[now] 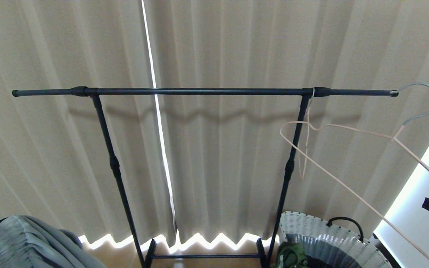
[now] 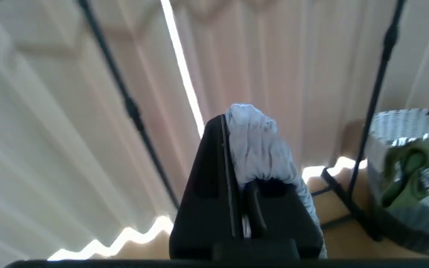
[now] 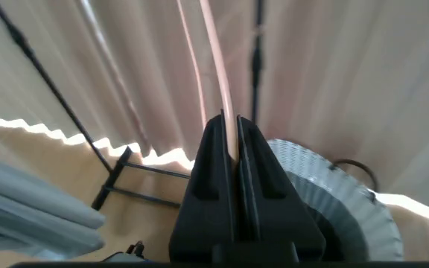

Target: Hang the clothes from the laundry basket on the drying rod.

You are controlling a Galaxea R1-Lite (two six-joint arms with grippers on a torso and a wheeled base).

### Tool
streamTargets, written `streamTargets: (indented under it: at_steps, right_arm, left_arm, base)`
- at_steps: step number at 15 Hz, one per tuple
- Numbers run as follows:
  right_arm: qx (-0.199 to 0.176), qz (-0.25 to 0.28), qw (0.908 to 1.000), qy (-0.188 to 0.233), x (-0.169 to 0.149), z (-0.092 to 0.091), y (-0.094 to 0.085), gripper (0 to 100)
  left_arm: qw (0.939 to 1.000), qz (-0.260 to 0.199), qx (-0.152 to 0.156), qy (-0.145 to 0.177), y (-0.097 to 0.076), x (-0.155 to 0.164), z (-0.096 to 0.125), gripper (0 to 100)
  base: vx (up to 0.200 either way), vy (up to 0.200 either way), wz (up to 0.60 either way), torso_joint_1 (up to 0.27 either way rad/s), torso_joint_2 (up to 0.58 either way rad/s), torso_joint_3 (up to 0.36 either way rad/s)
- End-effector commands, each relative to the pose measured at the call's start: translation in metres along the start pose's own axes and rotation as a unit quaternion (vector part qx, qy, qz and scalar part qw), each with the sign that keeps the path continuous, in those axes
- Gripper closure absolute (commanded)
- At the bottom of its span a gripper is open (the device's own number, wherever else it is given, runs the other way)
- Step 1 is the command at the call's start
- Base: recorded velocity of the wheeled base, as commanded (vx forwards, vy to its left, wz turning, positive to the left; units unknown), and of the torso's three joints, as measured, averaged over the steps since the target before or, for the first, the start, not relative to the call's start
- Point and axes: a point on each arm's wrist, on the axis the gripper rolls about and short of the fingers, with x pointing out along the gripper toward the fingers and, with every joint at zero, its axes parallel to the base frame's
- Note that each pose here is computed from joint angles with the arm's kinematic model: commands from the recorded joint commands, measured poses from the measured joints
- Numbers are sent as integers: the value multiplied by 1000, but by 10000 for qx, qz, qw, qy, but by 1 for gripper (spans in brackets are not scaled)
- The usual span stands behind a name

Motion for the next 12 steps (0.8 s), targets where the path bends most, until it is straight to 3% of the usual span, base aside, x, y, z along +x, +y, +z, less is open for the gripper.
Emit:
streamTargets:
  at_steps: [1,5,7,9,11,12]
  right_arm:
    - [-6,58,10000,34,0,-2,1,100]
    - [-47,271,9995,131,1,-6,4,100]
    - [-28,265,9995,197,1,-10,4,100]
    - [7,299,9988,388,4,-16,3,100]
    - [-50,478,9976,497,6,-18,6,100]
    - [-166,805,9948,596,8,-19,11,100]
  left_arm:
    - [10000,-3,2,7,0,0,0,100]
    - [10000,-15,-1,28,0,0,-1,100]
    - [9999,-62,3,104,-2,0,-6,100]
    - [9995,-134,212,196,-3,2,-10,100]
    - [9985,-187,310,400,-2,8,-12,100]
    - [9966,-213,510,603,1,21,-6,100]
  base:
    - [0,200,0,2,-2,7]
    - [0,200,0,1,2,5]
    - [0,0,0,0,0,0]
    - [0,0,0,0,0,0]
    - [0,0,0,0,0,0]
    - [0,0,0,0,0,0]
